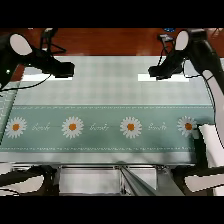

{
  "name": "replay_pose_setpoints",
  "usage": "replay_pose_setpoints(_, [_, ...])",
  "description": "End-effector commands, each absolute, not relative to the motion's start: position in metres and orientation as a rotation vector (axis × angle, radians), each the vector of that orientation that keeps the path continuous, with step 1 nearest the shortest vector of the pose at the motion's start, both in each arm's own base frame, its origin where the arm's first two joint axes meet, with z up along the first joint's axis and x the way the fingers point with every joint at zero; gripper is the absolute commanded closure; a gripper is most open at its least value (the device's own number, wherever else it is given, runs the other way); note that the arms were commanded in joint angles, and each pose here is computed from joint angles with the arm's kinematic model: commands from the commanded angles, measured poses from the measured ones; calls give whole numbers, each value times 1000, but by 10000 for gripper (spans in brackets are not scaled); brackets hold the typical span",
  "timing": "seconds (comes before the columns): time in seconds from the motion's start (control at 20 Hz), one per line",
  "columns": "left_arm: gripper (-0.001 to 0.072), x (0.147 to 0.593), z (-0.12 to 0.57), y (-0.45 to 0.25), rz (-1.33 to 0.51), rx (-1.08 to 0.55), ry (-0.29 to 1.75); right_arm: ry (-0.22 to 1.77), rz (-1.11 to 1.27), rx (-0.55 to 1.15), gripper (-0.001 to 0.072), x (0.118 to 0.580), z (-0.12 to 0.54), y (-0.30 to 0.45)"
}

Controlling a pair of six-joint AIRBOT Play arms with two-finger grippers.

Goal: Fold the shirts.

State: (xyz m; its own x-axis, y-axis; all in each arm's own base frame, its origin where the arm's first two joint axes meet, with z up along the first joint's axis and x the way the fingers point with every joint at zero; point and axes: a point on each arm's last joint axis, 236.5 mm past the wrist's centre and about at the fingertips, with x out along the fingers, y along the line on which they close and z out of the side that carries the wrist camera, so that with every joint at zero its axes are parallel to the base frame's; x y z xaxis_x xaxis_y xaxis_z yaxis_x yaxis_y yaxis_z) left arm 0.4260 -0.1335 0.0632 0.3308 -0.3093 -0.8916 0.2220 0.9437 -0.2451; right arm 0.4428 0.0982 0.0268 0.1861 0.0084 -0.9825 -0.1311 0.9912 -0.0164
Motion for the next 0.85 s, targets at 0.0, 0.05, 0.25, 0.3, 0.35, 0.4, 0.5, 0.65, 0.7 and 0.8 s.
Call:
replay_pose_setpoints(0.0, [682,414,45,-127,-321,-65,1273,1453,39,-137,691,431,10,96])
replay_pose_setpoints(0.05, [682,413,45,-127,-321,-64,1274,1455,35,-131,691,431,10,96])
replay_pose_setpoints(0.25, [682,412,45,-127,-322,-64,1278,1456,30,-134,691,431,10,95])
replay_pose_setpoints(0.3, [682,413,44,-127,-322,-64,1279,1456,31,-133,691,431,10,95])
replay_pose_setpoints(0.35, [682,413,44,-127,-321,-64,1280,1456,31,-133,690,431,10,95])
replay_pose_setpoints(0.4, [682,413,43,-127,-321,-64,1282,1456,31,-134,691,431,10,95])
replay_pose_setpoints(0.5, [682,413,41,-127,-321,-64,1288,1456,31,-134,690,431,10,95])
replay_pose_setpoints(0.65, [682,413,37,-128,-320,-64,1296,1456,31,-134,691,431,10,95])
replay_pose_setpoints(0.7, [682,413,35,-128,-320,-64,1301,1456,31,-134,691,431,10,95])
replay_pose_setpoints(0.8, [682,414,30,-128,-318,-64,1312,1456,31,-134,690,431,10,95])
